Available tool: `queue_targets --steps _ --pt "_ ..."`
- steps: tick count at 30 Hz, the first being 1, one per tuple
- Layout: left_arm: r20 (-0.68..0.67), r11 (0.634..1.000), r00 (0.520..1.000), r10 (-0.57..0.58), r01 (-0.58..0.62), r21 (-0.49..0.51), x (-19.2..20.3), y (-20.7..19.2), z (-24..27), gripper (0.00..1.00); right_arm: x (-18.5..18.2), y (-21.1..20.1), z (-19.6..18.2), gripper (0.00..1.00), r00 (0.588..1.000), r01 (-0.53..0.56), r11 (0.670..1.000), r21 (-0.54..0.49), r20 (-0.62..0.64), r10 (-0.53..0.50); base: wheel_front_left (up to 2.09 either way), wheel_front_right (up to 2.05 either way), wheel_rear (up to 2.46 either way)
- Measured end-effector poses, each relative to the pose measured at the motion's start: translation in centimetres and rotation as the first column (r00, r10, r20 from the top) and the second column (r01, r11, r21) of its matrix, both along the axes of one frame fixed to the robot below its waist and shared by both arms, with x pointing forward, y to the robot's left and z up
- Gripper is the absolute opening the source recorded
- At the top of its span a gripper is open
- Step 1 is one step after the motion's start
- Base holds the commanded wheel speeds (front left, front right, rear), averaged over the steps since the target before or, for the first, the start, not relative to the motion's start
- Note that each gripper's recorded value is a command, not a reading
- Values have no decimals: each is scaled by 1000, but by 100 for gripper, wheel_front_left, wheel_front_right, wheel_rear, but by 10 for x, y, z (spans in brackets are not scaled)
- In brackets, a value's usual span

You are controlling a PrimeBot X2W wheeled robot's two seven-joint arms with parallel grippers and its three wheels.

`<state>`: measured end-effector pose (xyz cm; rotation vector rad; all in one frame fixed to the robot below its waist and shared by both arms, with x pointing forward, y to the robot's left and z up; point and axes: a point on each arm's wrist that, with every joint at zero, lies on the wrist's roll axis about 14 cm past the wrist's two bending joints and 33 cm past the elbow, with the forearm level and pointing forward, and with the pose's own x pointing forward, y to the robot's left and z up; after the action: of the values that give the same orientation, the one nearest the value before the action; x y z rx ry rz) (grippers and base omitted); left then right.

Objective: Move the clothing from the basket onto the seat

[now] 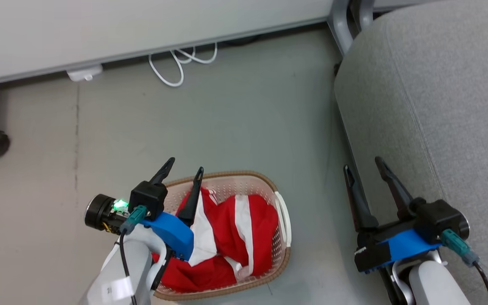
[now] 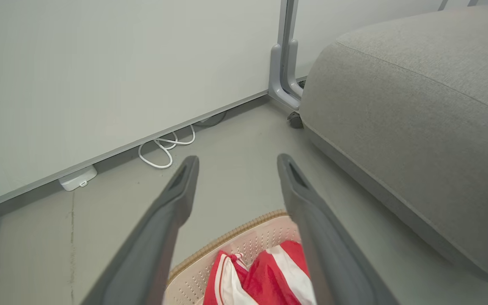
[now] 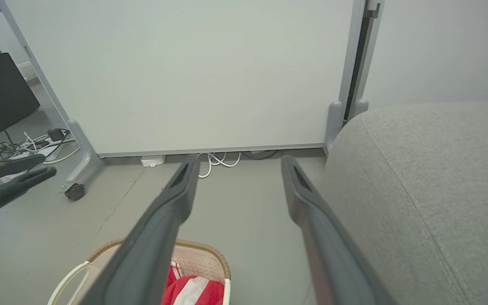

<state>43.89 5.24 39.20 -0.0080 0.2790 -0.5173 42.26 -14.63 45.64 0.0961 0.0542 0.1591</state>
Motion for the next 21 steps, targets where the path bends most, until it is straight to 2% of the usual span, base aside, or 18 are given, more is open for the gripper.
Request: queue_targets --steps 6,11,15,21 --pt "-154 996 986 -60 69 54 5 -8 -56 100 19 -6 -14 100 1000 12 1000 -13 -21 -12 0 0 0" --pt "-291 990 953 -87 116 86 -2 -11 -104 100 32 -11 -31 100 998 19 1000 -24 -51 -20 0 0 0" --pt "-385 984 918 -95 144 102 -6 -13 -134 100 40 -14 -45 100 997 23 999 -31 -74 -25 0 0 0" --pt "-546 971 834 -80 188 146 -17 -9 -178 100 50 -17 -67 100 994 24 999 -43 -110 -29 0 0 0"
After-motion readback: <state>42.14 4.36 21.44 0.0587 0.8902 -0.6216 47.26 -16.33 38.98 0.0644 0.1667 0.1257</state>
